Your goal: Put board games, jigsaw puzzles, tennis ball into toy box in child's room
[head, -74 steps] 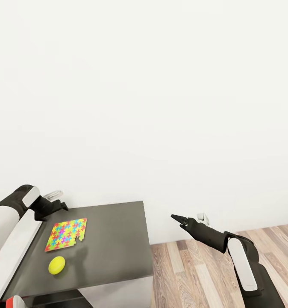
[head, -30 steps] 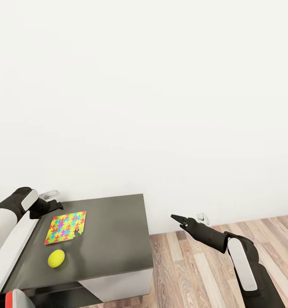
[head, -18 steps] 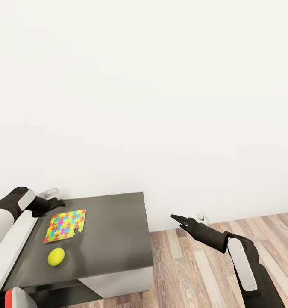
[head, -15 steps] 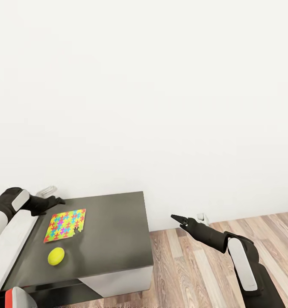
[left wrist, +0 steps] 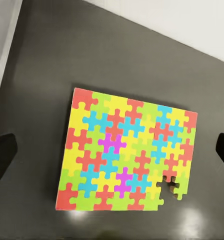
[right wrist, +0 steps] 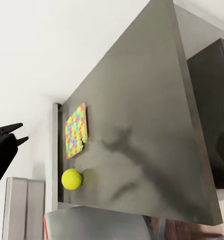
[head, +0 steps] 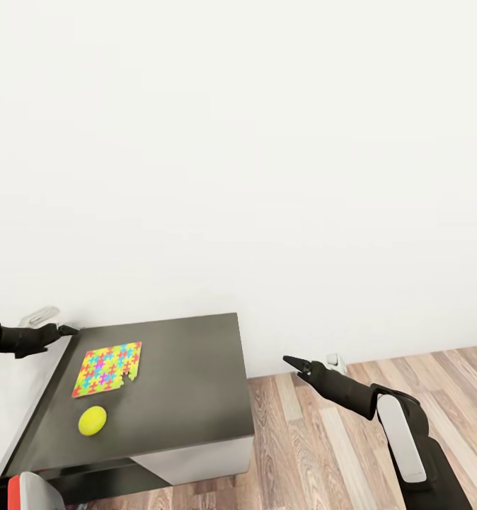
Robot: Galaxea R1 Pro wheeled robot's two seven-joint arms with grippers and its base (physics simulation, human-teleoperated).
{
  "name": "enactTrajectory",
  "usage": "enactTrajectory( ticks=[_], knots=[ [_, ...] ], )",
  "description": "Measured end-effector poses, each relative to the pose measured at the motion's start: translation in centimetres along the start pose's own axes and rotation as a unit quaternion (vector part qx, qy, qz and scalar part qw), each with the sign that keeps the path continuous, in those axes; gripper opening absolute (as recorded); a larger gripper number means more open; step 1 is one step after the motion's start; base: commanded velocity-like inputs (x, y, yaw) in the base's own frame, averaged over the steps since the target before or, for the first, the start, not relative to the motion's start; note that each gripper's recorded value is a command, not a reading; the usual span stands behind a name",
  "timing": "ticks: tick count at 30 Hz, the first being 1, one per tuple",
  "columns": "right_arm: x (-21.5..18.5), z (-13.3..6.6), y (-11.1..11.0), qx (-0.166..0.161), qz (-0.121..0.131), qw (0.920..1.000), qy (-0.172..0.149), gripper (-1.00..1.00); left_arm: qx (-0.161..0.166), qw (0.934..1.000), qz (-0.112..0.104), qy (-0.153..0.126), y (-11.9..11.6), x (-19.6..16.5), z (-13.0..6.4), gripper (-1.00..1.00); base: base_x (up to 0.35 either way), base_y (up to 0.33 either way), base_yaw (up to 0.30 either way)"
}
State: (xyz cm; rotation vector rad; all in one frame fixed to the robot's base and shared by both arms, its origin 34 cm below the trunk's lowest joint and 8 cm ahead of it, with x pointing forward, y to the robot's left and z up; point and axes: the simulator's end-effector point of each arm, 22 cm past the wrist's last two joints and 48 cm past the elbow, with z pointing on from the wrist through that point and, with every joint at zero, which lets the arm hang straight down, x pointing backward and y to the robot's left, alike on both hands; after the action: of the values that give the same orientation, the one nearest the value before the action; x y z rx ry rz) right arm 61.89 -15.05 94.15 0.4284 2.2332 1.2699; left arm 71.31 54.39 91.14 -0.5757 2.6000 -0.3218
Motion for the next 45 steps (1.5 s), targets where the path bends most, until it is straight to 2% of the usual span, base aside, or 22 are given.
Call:
enactTrajectory(
  ticks=[3, 8, 14, 22, 28, 36, 45],
  knots=[
    [0.1, 0.1, -0.2, 0.001, 0.002, 1.0000, 0.001, 1.00, -0.001, 1.0000, 0.001, 0.010, 1.0, 1.6, 0.6, 1.00, 0.000, 0.000, 0.000],
    [0.4, 0.4, -0.4, 0.002, 0.004, 1.0000, 0.004, 1.00, -0.004, 0.9998, 0.016, -0.007, 1.9, 1.9, 1.3, 1.00, 0.000, 0.000, 0.000],
    [0.7, 0.8, 0.1, -0.002, -0.004, 0.9999, 0.011, 1.00, -0.009, 0.9998, 0.016, -0.001, 2.7, 3.3, 2.2, 1.00, 0.000, 0.000, 0.000],
    [1.0, 1.0, 0.0, -0.002, -0.006, 0.9999, 0.014, 1.00, 0.001, 0.9998, 0.019, 0.005, 1.5, 4.3, 3.8, 1.00, 0.000, 0.000, 0.000],
    [1.0, 1.1, -0.2, -0.001, -0.005, 0.9999, 0.015, 1.00, 0.003, 0.9996, 0.028, -0.004, 1.3, 4.1, 4.5, 1.00, 0.000, 0.000, 0.000],
    [1.1, 1.3, -0.6, 0.001, -0.003, 0.9999, 0.017, 1.00, 0.001, 0.9996, 0.029, -0.001, 1.5, 4.5, 5.1, 1.00, 0.000, 0.000, 0.000],
    [1.5, 1.6, -1.2, 0.004, 0.002, 0.9998, 0.021, 1.00, 0.049, 0.9983, 0.031, 0.006, -0.4, 5.2, 5.6, 1.00, 0.000, 0.000, 0.000]
  ],
)
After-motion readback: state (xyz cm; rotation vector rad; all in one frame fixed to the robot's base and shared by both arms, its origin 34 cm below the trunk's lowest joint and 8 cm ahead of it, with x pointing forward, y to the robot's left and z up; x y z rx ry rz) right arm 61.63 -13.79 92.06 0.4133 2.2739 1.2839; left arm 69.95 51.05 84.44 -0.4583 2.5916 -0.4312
